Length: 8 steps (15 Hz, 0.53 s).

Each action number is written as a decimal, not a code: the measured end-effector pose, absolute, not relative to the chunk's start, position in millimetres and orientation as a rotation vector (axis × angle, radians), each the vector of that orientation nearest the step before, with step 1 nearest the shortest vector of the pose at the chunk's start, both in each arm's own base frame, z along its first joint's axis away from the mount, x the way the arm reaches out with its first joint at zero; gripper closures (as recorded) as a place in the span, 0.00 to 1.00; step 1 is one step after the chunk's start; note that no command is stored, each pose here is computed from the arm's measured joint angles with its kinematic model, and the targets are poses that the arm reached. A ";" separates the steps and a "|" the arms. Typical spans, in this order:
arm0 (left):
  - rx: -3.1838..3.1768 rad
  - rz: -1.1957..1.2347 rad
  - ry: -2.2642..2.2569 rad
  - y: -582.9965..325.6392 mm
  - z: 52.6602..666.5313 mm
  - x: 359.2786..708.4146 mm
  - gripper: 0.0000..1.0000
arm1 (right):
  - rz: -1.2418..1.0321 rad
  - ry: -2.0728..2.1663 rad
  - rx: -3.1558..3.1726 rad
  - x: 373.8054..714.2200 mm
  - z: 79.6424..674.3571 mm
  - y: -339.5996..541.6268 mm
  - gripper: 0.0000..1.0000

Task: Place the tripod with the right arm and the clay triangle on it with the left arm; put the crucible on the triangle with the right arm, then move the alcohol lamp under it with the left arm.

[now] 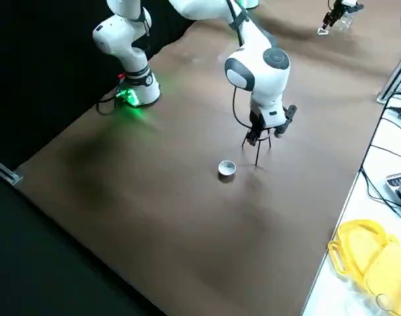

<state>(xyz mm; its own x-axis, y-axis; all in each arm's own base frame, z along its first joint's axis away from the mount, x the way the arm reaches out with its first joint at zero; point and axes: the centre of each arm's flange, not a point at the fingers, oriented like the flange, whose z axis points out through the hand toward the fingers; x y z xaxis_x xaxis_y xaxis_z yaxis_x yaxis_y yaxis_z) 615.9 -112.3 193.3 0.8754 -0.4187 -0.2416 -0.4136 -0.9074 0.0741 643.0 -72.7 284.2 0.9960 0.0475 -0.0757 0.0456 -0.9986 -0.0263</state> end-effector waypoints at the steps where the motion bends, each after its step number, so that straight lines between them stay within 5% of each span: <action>1: 3.024 -0.397 -0.666 -112.3 190.3 615.7 0.39 | 0.119 -0.074 -3.114 643.1 284.2 -72.4 0.58; 2: 3.025 -0.399 -0.662 -112.3 188.7 615.6 0.43 | 0.119 -0.074 -3.114 643.1 284.2 -72.3 0.66; 8: 3.027 -0.396 -0.658 -113.8 177.8 615.1 0.49 | 0.113 -0.079 -3.114 643.8 284.5 -70.2 0.74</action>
<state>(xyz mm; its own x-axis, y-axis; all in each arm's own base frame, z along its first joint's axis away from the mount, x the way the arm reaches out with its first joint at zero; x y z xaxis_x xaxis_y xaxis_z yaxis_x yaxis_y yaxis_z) 615.1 -113.8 177.8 0.8792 -0.4106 -0.2417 -0.4058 -0.9111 0.0718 643.8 -70.2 284.5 0.9961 0.0516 -0.0718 0.0498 -0.9984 -0.0267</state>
